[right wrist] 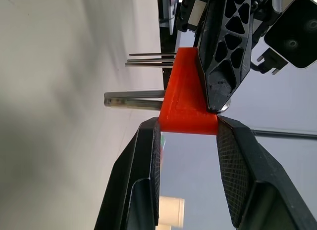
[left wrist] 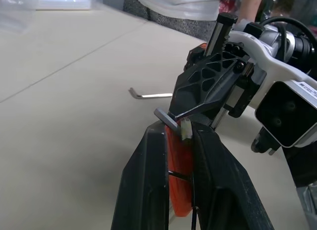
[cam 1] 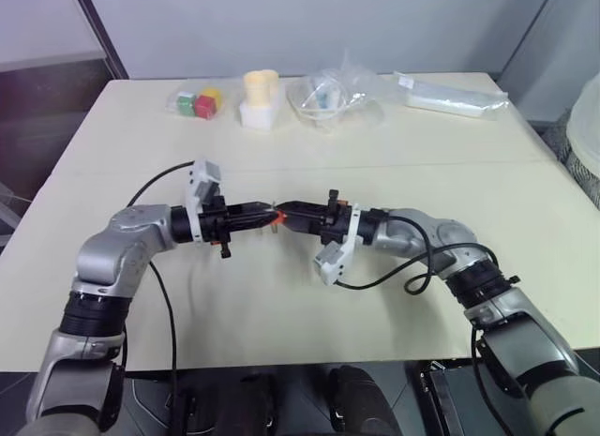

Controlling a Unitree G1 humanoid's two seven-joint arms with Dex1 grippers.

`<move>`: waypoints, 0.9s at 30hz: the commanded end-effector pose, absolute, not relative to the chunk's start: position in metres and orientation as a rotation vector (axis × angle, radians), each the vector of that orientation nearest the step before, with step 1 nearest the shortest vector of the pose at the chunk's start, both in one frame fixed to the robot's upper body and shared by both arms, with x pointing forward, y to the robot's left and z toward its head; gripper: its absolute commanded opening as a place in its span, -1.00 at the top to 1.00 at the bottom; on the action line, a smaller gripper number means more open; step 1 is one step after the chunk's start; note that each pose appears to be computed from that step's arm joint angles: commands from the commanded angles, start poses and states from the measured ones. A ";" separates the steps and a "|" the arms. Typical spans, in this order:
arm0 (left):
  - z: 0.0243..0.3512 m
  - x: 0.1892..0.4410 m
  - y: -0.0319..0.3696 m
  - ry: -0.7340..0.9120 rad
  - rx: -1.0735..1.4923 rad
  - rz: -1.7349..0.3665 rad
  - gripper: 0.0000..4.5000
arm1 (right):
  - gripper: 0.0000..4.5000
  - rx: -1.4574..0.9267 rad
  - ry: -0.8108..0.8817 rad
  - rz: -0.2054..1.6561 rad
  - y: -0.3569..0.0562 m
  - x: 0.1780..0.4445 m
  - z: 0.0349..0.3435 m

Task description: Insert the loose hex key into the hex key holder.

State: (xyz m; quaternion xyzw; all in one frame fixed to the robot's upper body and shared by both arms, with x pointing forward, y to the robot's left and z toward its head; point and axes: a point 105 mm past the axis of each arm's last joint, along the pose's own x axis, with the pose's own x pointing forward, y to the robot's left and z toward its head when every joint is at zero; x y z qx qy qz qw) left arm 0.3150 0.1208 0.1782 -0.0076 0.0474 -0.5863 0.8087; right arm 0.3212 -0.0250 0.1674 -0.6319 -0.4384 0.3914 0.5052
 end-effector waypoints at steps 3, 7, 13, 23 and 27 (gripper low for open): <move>0.184 0.313 0.130 0.089 0.026 -1.219 0.95 | 0.54 -1.495 -1.094 0.879 -0.029 0.325 0.188; 0.183 0.314 0.131 0.092 0.030 -1.208 0.95 | 0.54 -1.493 -1.089 0.874 -0.030 0.325 0.189; 0.182 0.315 0.131 0.089 0.029 -1.193 0.95 | 0.54 -1.478 -1.070 0.864 -0.031 0.327 0.191; 0.181 0.315 0.130 0.085 0.022 -1.180 0.95 | -0.09 -1.451 -1.001 0.878 -0.036 0.329 0.190; 0.180 0.315 0.131 0.084 0.021 -1.172 0.95 | -0.99 -1.442 -0.971 0.865 -0.038 0.331 0.191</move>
